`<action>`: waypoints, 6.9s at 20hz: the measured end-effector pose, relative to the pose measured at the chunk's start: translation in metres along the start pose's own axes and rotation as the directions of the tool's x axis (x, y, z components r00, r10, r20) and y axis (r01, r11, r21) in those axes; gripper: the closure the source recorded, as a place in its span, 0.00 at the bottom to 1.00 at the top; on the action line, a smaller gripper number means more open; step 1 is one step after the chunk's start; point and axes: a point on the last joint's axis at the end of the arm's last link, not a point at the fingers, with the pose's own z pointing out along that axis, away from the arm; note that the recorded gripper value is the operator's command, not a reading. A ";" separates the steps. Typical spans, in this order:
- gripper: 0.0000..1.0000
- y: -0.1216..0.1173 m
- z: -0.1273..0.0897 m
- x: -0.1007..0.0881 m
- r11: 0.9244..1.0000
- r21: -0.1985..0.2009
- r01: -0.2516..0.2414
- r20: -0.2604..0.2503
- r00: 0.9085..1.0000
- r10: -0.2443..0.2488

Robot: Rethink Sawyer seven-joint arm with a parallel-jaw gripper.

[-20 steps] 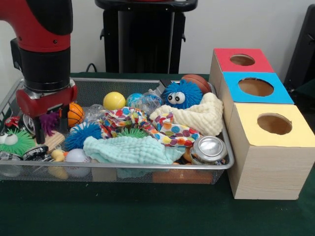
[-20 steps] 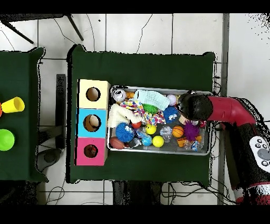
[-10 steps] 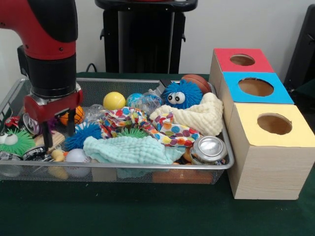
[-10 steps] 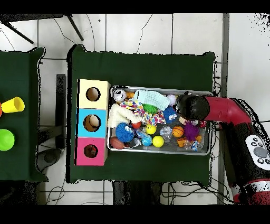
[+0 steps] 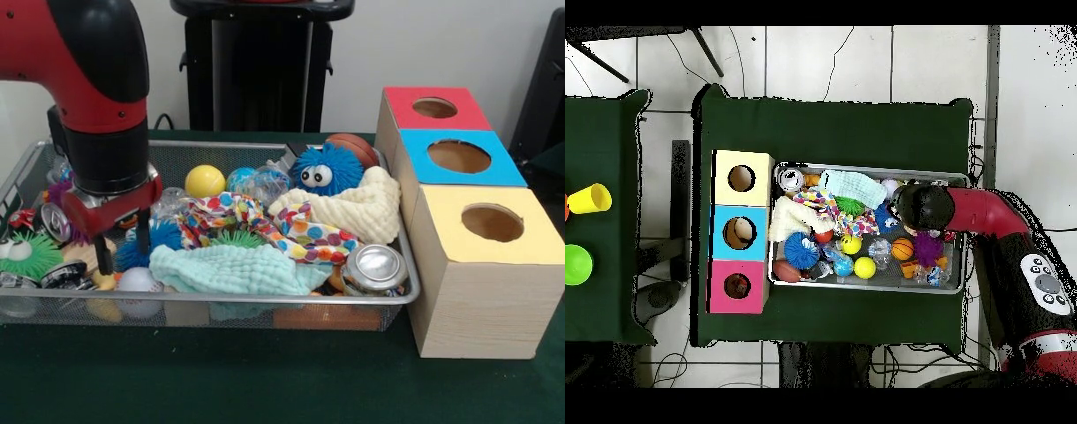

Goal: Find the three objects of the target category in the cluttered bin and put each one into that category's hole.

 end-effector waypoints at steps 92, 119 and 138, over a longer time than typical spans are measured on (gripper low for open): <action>1.00 -0.015 -0.141 -0.077 0.996 -0.017 -0.083 -0.002 0.997 0.083; 1.00 0.182 -0.149 -0.186 0.959 -0.268 -0.087 0.059 0.993 0.107; 1.00 0.256 -0.174 -0.191 0.940 -0.324 -0.110 0.008 0.993 0.119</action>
